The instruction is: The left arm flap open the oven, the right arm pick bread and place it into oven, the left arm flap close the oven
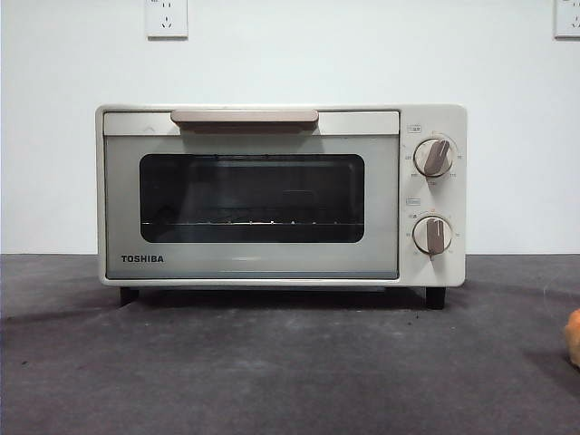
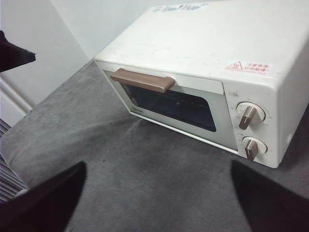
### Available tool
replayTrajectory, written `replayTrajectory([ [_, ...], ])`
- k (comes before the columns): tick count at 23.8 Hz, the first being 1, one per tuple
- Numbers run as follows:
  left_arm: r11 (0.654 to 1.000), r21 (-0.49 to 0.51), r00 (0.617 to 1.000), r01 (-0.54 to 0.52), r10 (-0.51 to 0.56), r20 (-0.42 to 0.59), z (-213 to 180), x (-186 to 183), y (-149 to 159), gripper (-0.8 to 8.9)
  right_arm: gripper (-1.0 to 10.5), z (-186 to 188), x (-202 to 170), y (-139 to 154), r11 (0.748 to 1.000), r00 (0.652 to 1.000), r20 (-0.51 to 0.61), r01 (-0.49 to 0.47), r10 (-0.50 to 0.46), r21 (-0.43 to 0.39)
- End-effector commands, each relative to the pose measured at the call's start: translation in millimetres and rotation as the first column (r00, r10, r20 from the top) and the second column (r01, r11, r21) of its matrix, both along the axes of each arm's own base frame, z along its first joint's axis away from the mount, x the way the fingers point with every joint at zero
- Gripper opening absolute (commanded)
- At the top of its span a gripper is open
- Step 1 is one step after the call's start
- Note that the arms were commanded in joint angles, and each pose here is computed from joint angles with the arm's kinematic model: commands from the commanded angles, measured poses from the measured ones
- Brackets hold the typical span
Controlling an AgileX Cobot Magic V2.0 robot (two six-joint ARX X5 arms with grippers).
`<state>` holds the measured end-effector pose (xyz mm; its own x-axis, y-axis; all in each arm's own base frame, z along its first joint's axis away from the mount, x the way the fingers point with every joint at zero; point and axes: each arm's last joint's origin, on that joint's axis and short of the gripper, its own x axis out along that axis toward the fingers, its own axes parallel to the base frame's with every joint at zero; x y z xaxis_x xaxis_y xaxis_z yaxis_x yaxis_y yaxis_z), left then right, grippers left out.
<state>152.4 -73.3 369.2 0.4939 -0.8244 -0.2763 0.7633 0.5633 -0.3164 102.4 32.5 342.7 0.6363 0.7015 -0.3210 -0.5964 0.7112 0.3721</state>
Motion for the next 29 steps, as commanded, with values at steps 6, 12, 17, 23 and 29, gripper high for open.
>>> replayTrajectory([
  [6,1.000,0.005,0.999,0.014,-0.014,0.029,4.7,0.7,-1.4,4.96,5.4,5.2,-0.9,0.3,1.000,1.000,-0.004,0.004,-0.003,0.017],
  [12,1.000,0.004,0.999,0.021,-0.021,0.026,4.7,0.1,-2.5,4.96,5.4,-1.4,-1.0,-1.5,0.997,0.995,-0.072,0.071,-0.073,-0.023],
  [17,0.999,0.006,0.999,0.032,-0.032,0.022,4.3,-0.8,-4.1,4.96,5.4,-18.9,6.3,-3.5,0.977,0.958,-0.227,0.146,-0.178,-0.153],
  [23,0.999,0.006,0.999,0.045,-0.045,0.022,4.2,-1.9,-6.1,4.96,5.4,-41.0,26.2,-2.7,0.950,0.881,-0.395,0.162,-0.262,-0.267],
  [29,0.999,0.012,0.999,0.046,-0.046,0.004,2.6,-2.5,-6.0,4.96,5.4,-72.5,46.5,0.1,0.939,0.800,-0.528,0.122,-0.285,-0.322],
])
